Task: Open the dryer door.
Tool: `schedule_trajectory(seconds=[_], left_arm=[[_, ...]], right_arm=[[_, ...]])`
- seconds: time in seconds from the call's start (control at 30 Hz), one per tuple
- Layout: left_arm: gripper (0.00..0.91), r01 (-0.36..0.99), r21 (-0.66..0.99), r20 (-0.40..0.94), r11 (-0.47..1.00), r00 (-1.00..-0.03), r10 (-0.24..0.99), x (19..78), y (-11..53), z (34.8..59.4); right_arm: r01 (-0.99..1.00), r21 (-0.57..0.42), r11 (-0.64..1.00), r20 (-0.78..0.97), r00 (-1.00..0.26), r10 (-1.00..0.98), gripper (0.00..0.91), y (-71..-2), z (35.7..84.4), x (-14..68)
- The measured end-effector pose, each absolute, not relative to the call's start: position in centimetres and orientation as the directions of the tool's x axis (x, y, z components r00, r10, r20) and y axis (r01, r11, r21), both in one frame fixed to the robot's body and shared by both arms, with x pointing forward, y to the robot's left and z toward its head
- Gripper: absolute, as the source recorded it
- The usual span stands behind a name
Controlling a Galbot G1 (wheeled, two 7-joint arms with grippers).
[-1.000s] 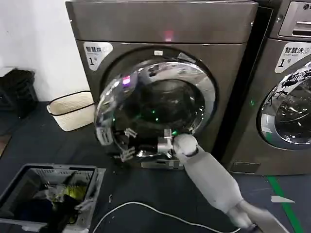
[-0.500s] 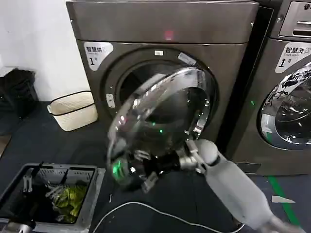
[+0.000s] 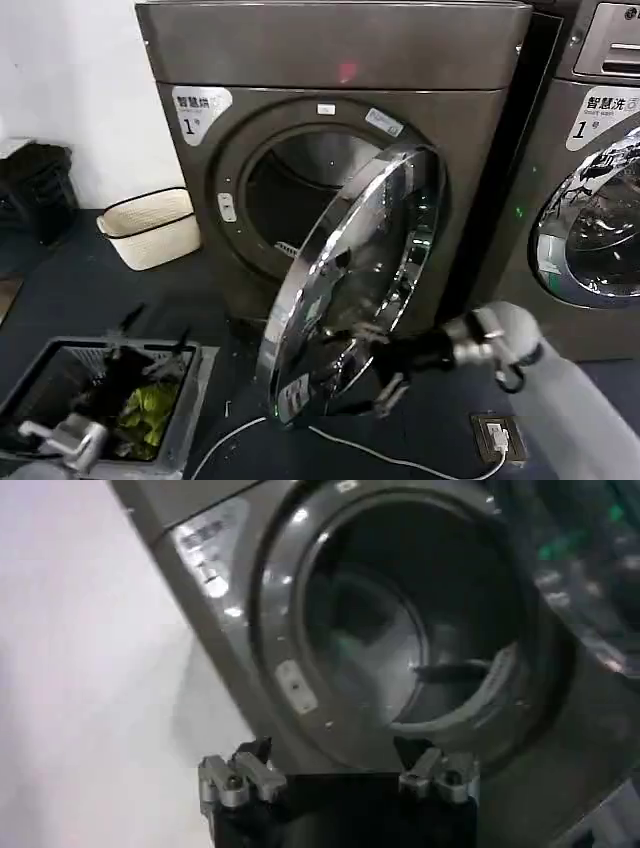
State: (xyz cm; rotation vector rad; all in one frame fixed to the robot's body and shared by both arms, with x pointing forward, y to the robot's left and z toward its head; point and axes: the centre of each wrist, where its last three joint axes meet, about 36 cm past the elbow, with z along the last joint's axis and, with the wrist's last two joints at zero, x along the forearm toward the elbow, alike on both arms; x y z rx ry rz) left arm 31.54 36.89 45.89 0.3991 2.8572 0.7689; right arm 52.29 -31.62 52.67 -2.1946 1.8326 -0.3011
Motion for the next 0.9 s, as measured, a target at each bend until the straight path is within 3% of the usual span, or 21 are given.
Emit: schedule_trajectory(seconds=[0.27,0.53,0.73,0.9], left_arm=[[0.907,0.394,0.538,-0.074,0.745,-0.858,0.508,34.7,33.6,45.4],[0.907,0.512,0.552,-0.076,0.658,-0.755,0.651,37.2,30.4,45.0],[0.907,0.595,0.532,-0.09,0.603,-0.668,0.739,38.9,26.9,44.2],[0.907,0.636,0.521,-0.105,0.569,-0.614,0.783,40.4,24.4,43.9]], right_arm=[[-0.931,-0.353,0.094,-0.084,-0.068,-0.994,0.907,-40.7,52.0,46.2],[-0.757,-0.436,0.486,-0.175,-0.458,-0.871,0.907,-51.8,51.8,35.9],[-0.421,-0.511,0.749,-0.208,-0.785,-0.583,0.907,-58.8,51.3,25.4],[-0.041,-0.577,0.816,-0.244,-0.944,-0.221,0.907,-61.9,51.7,17.8]])
